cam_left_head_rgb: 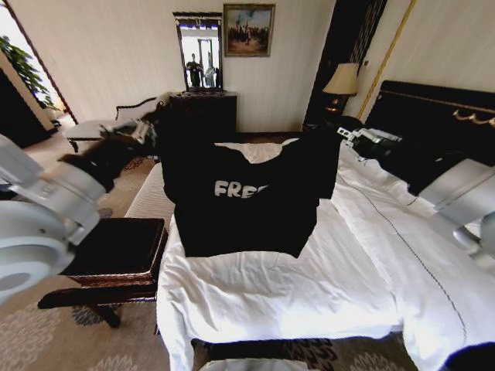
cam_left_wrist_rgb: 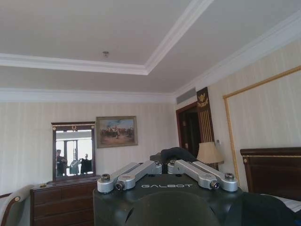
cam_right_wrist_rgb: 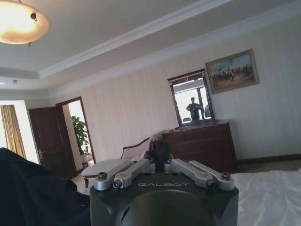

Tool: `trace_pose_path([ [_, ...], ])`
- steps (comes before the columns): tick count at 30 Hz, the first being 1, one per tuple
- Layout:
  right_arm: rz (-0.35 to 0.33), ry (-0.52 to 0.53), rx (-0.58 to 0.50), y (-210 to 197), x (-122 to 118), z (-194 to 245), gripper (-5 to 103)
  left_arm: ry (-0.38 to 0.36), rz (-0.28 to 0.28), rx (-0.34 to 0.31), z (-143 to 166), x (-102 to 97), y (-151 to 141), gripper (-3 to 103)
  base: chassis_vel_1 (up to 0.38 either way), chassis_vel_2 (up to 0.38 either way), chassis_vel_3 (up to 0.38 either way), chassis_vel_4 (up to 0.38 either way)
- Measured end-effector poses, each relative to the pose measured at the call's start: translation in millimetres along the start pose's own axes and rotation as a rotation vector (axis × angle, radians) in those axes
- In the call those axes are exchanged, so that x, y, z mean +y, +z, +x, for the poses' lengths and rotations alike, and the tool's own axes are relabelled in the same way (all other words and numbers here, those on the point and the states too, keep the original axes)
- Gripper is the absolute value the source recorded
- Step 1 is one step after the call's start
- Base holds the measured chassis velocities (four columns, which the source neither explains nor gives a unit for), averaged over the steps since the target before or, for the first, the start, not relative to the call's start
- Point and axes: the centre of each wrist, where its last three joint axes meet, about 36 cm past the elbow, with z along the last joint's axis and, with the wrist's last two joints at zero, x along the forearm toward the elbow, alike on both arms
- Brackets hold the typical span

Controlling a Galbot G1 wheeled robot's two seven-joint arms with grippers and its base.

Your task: Fold the clothes on the bed and place them into the basket.

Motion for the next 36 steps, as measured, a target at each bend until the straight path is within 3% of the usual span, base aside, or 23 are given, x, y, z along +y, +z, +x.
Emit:
trace_pose_path([
  [1,0.000,0.000,0.000,0,0,0,2,0.000,0.000,0.000,0,0.0,0,0,0.000,0.000,0.000,0.000],
  [4,-0.116,0.046,0.060,-19,1,21,2,-0.063,0.029,0.048,13,14.0,-5,0,0.000,0.000,0.000,0.000],
  [6,-0.123,0.054,0.069,-20,1,23,2,-0.071,0.041,0.063,15,16.1,-4,0,0.000,0.000,0.000,0.000],
  [8,-0.147,0.088,0.145,-18,-5,28,2,-0.096,0.094,0.153,19,21.7,5,0,0.000,0.000,0.000,0.000],
  [10,-0.171,0.117,0.200,-11,-13,29,2,-0.104,0.118,0.212,16,21.0,16,0,0.000,0.000,0.000,0.000],
  [11,-0.171,0.117,0.200,-11,-13,29,2,-0.104,0.118,0.212,16,21.0,16,0,0.000,0.000,0.000,0.000],
  [15,-0.234,0.160,0.306,35,-35,10,2,-0.055,0.142,0.349,5,7.6,66,0,0.000,0.000,0.000,0.000],
  [21,-0.193,0.070,0.329,79,-35,-17,2,0.030,0.107,0.399,3,-17.9,118,0,0.000,0.000,0.000,0.000],
  [24,-0.186,0.074,0.313,112,-59,-50,2,0.076,0.103,0.384,3,-34.2,140,0,0.000,0.000,0.000,0.000],
  [28,-0.198,0.108,0.300,146,-83,-82,2,0.046,0.110,0.400,-18,-33.2,179,0,0.000,0.000,0.000,0.000],
  [32,-0.216,0.174,0.288,196,-120,-136,2,-0.024,0.106,0.435,-65,-30.2,246,0,0.000,0.000,0.000,0.000],
  [33,-0.216,0.174,0.288,196,-120,-136,2,-0.024,0.106,0.435,-65,-30.2,246,0,0.000,0.000,0.000,0.000],
  [36,-0.178,0.222,0.287,231,-151,-182,2,-0.075,0.096,0.450,-103,-33.5,294,0,0.000,0.000,0.000,0.000],
])
